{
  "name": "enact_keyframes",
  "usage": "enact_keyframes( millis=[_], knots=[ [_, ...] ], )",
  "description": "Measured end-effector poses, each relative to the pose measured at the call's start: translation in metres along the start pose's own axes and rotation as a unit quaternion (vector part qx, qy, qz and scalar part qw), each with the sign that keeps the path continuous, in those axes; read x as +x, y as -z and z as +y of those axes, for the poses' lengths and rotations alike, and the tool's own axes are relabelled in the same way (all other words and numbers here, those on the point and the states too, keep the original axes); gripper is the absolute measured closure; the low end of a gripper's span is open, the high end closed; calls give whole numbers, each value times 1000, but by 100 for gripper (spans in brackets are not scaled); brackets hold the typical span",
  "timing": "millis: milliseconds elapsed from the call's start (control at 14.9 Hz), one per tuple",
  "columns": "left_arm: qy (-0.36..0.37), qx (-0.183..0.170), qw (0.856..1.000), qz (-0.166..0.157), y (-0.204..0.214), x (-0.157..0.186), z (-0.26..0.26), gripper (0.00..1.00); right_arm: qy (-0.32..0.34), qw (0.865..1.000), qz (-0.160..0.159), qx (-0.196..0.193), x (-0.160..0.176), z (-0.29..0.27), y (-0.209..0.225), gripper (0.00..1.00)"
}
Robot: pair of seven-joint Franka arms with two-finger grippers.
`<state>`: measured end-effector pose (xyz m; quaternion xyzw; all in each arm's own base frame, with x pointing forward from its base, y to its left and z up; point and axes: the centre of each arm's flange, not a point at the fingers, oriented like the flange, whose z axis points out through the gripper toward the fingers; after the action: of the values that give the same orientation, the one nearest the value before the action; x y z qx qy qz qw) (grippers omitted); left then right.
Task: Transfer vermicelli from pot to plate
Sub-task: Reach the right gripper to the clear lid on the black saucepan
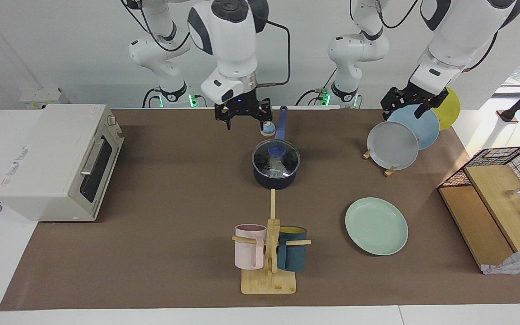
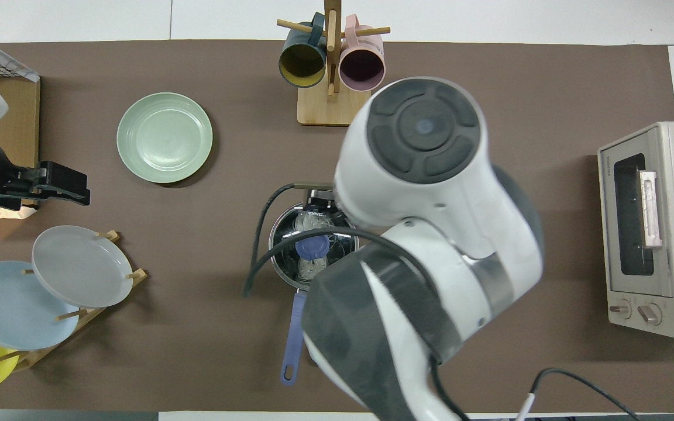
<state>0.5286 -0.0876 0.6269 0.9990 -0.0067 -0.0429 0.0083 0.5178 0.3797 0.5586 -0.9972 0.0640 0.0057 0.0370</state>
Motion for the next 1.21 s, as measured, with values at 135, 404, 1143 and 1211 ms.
enact_keyframes(
  millis=[135,404,1143,1211],
  knots=[
    [0,0,1000,0,0,0,0,0,-1,1000,7,7,-6,-20,-18,0],
    [0,0,1000,0,0,0,0,0,-5,999,25,24,-6,-16,-63,0],
    [0,0,1000,0,0,0,0,0,65,997,21,-27,-65,-49,-129,0],
    [0,0,1000,0,0,0,0,0,69,997,22,-30,-66,-51,-135,0]
  ],
)
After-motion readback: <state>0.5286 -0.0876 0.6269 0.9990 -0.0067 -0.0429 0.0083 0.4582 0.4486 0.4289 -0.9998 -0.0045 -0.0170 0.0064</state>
